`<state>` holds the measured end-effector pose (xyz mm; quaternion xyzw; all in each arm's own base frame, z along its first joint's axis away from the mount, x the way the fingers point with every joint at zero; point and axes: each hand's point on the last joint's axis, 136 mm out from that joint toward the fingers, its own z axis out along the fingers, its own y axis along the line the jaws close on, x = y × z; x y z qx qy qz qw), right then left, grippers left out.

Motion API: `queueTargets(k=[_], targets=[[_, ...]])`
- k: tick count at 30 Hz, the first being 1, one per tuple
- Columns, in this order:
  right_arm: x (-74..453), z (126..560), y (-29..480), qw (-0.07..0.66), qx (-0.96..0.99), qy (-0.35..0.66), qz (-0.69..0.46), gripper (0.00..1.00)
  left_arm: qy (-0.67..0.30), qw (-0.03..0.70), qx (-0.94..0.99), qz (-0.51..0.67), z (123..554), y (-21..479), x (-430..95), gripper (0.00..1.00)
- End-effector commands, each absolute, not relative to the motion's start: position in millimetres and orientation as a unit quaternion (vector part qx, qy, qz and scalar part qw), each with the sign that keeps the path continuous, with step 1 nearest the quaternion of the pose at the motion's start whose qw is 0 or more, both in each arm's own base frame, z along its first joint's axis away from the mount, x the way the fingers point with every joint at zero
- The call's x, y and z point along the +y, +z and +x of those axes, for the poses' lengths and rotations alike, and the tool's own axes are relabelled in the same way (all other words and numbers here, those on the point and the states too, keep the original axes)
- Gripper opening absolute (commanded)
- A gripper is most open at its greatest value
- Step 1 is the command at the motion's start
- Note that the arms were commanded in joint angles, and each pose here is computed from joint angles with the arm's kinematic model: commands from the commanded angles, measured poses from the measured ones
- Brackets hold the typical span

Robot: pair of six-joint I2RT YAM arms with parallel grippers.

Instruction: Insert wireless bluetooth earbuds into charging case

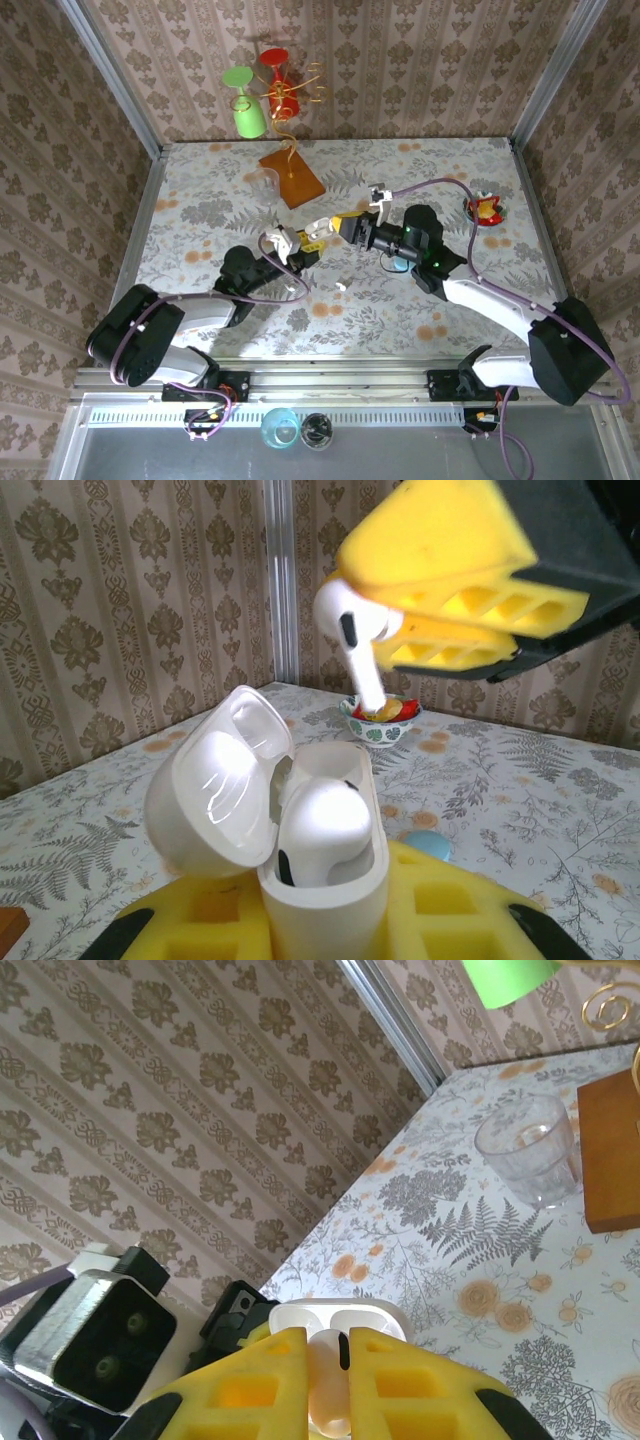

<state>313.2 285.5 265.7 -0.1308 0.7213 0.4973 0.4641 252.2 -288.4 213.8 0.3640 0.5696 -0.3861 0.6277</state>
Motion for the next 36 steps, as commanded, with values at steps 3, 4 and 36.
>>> queueTargets(k=[3,4,36], targets=[[295,318,286,0.485,0.697,0.507,-0.148,0.15,-0.397,0.648,0.542,0.359,251,236,-292,0.00],[295,319,284,0.485,0.699,0.505,-0.147,0.15,-0.396,0.649,0.542,0.358,251,236,-291,0.00],[292,317,267,0.463,0.726,0.487,-0.144,0.34,-0.380,0.658,0.563,0.326,265,234,-278,0.00]])
